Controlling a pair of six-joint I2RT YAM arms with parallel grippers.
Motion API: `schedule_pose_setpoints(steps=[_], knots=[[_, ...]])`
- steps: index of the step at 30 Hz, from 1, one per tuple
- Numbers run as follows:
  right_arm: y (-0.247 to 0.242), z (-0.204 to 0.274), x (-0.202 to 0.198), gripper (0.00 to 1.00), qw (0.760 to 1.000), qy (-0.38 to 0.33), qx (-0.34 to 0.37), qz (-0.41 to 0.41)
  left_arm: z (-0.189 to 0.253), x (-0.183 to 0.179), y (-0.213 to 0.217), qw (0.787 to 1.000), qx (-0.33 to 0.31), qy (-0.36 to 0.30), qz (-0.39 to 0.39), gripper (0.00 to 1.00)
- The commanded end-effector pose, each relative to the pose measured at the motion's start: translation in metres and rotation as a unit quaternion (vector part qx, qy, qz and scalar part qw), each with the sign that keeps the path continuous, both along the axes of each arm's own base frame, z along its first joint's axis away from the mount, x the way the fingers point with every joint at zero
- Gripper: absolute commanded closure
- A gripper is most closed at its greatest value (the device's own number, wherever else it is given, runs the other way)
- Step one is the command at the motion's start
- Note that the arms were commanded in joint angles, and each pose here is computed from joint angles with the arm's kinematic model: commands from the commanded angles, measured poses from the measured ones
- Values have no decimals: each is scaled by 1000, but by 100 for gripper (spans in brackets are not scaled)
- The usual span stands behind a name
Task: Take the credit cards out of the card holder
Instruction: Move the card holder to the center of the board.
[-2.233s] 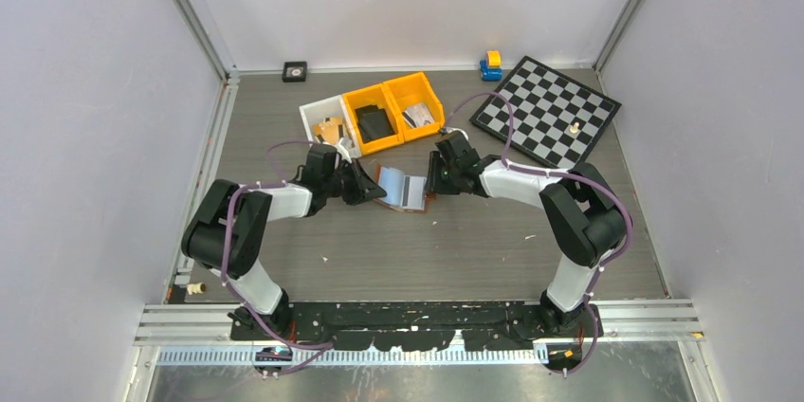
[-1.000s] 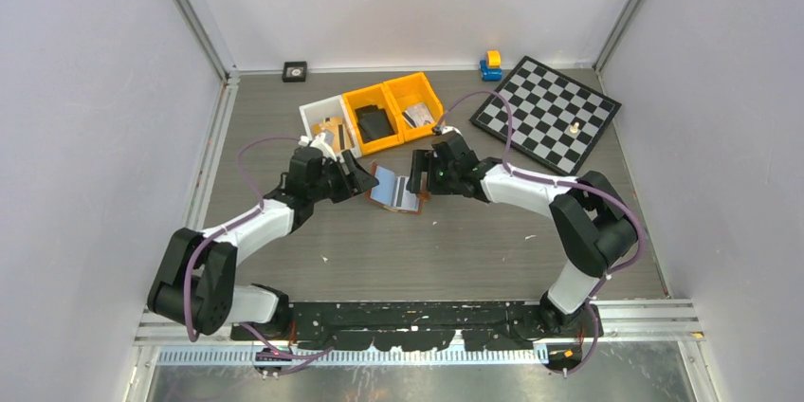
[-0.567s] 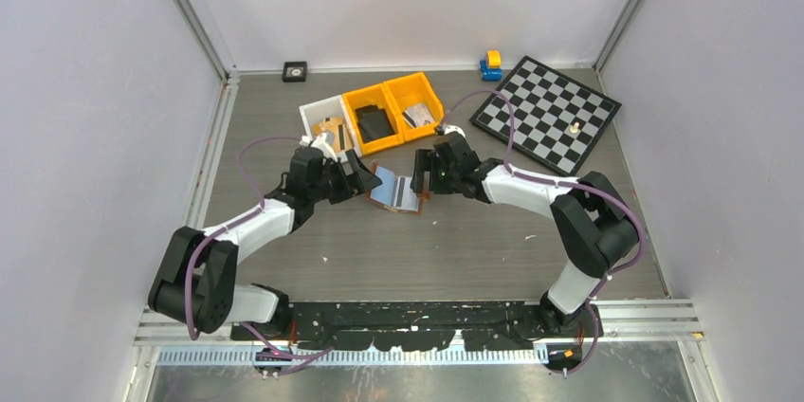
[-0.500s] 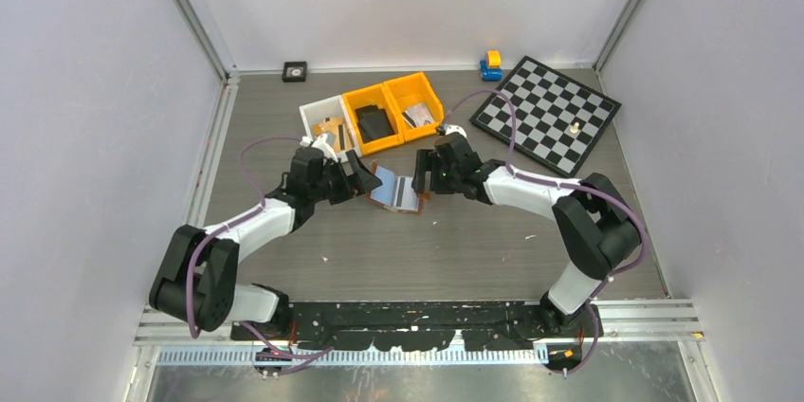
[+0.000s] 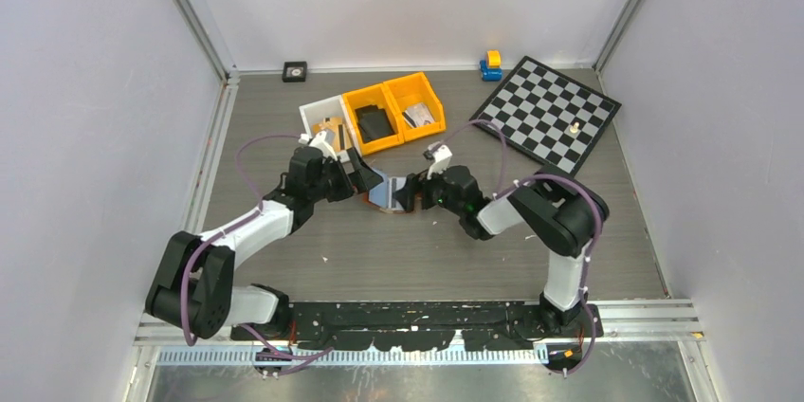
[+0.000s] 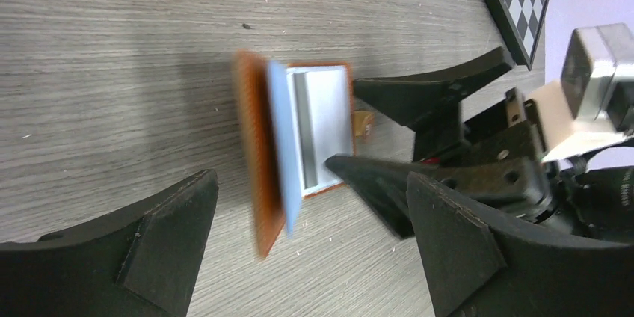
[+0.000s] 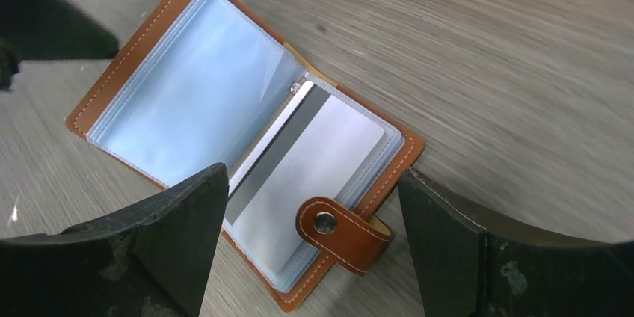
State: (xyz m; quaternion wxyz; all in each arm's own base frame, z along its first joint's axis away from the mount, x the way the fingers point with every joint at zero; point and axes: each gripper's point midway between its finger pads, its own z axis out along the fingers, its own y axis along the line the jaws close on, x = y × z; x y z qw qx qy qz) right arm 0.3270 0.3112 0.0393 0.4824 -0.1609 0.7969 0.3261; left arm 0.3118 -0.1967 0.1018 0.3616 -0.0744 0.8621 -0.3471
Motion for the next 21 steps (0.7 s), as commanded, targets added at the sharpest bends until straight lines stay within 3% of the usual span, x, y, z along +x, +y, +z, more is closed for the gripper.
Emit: schedule_pose_setpoints(steps=[1,7,11,17,21], knots=[[56,10,-22,11,982,-115,-39,147,14,5,3,999,5,-34,6,0],[69,-18,-25,11,979,-79,-74,172,16,5,0,999,-2,-32,0,0],[62,-35,-12,11,985,-44,-102,130,15,5,-1,1000,-1,-29,-1,0],[16,20,15,11,989,-123,-84,-24,14,5,1,1000,2,-23,5,0],[-14,62,21,11,984,-112,-77,-112,9,5,3,1000,10,-6,9,0]])
